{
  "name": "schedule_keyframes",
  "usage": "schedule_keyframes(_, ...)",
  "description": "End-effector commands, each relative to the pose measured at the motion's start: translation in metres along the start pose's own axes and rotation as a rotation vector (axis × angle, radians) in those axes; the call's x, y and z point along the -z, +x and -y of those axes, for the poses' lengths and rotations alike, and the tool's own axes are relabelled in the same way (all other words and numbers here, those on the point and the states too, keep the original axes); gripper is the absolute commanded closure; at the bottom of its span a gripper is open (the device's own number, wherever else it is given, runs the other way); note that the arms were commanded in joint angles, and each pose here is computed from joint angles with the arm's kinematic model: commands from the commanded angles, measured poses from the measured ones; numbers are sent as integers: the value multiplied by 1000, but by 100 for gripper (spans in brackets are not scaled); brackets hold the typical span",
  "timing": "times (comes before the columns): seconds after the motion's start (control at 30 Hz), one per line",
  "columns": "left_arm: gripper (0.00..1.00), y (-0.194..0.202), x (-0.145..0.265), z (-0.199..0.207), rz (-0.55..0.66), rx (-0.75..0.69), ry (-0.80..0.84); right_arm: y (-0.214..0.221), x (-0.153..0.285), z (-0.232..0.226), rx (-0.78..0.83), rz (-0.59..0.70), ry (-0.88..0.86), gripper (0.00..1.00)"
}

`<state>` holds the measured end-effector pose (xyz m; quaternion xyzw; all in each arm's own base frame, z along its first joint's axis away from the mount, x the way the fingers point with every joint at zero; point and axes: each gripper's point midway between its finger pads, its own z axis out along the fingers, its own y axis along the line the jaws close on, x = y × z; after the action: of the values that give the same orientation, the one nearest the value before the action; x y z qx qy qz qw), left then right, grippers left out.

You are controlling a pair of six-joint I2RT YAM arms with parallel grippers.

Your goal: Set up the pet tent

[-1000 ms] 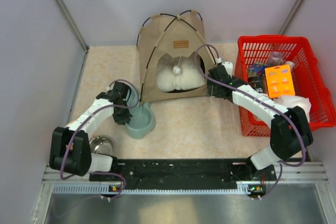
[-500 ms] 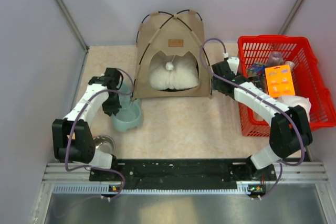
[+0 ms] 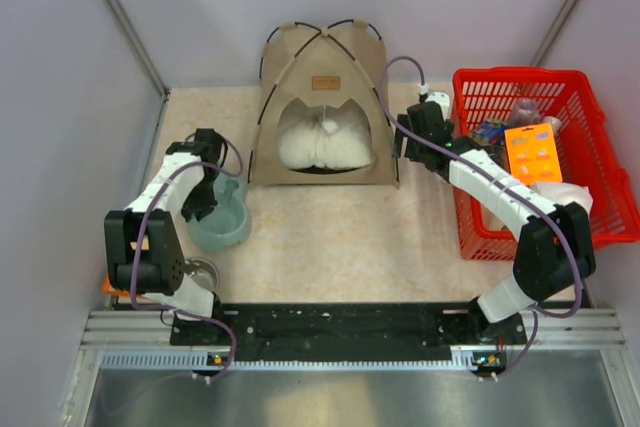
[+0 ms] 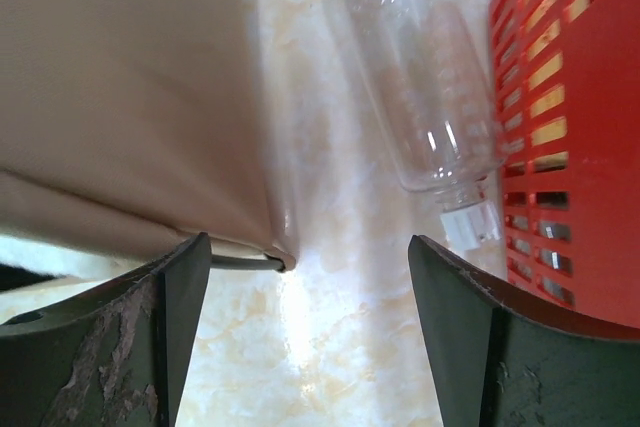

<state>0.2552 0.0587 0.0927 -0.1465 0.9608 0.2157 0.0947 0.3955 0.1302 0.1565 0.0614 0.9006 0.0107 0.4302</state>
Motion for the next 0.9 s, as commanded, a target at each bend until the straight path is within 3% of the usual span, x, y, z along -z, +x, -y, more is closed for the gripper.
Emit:
schedule_keyframes(0.0, 64, -16, 10, -36, 67, 53, -147, -54, 19, 14, -48, 124, 78, 20)
schedule_keyframes(0.23, 40, -30, 24, -38, 133, 145, -37, -43, -12, 51, 1, 69, 212, 21)
schedule_keyframes(0.6, 34, -80, 104, 0, 390, 228, 382, -45, -87, 50, 198, -32, 305, 18)
schedule_keyframes(0.87, 32, -88, 131, -8, 472, 231, 425, -35, -116, 50, 308, -104, 338, 14)
